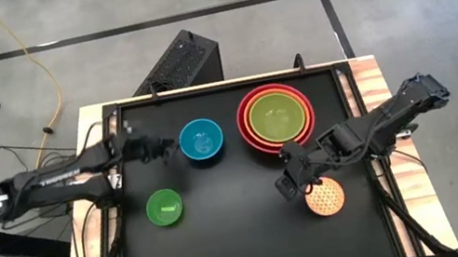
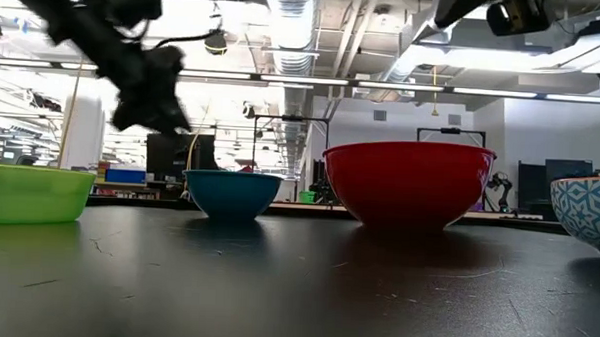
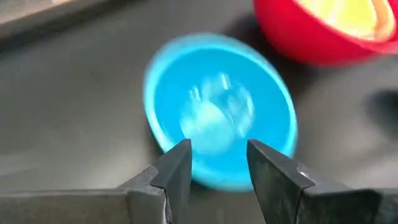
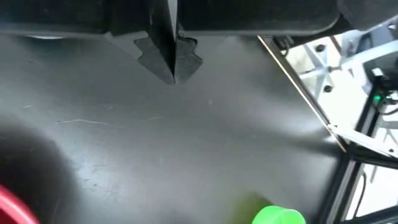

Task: Nest bowls inside each other by size order
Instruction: Stack the blue bowl on top of the green bowl

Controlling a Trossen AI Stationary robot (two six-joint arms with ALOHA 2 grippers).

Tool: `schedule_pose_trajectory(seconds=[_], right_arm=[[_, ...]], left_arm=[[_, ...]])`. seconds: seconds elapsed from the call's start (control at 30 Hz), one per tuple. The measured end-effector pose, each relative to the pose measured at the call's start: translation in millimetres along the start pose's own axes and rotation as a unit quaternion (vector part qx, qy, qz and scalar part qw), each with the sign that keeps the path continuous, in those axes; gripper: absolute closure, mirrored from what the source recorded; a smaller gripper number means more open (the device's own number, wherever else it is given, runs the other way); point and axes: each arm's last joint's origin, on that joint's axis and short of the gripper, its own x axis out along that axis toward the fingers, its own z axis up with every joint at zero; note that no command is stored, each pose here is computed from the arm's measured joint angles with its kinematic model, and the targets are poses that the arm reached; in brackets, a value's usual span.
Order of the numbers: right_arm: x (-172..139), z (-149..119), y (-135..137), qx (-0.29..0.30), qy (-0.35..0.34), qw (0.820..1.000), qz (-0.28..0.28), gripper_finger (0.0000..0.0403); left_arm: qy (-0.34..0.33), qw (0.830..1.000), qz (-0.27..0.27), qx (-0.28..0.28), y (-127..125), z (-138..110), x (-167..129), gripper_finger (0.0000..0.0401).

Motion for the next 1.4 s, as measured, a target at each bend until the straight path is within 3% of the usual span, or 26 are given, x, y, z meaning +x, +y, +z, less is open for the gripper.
schedule_pose_trajectory(seconds=[0.2,0.4,0.6,0.9,1.07,1.27,1.4], right_arm=[[-0.1,1.1,3.9,0.005,-0.006,1.000,0.020,0.0379],[-0.4,-0.5,4.9,-0.007,-0.005,1.000,0.023,0.0379],[-0.4,-0.5,4.1,-0.021,-0.004,1.000,0.020,0.0379],[-0.3,-0.8,3.2,-0.049,-0.003,0.999,0.015,0.0378],[-0.3,-1.7,0.0,-0.053,0.003,0.999,-0.002,0.0378],[-0.1,-1.3,-1.2,-0.063,0.003,0.998,-0.007,0.0378],[0.8,3.9,-2.0,-0.056,-0.003,0.998,-0.006,0.0378]], left_arm=[[0.095,0.991,0.087,0.023,21.1,55.4,36.3,0.0255],[0.215,0.974,0.049,0.047,32.4,79.7,82.9,0.0234],[0.263,0.960,0.067,0.075,33.6,86.2,112.5,0.0205],[0.314,0.944,0.067,0.075,40.2,66.6,140.8,0.0198],[0.317,0.942,0.063,0.092,31.6,63.5,143.0,0.0246],[0.319,0.940,0.046,0.114,25.6,62.5,142.6,0.0378],[0.293,0.948,0.033,0.120,16.4,73.7,124.4,0.0390]])
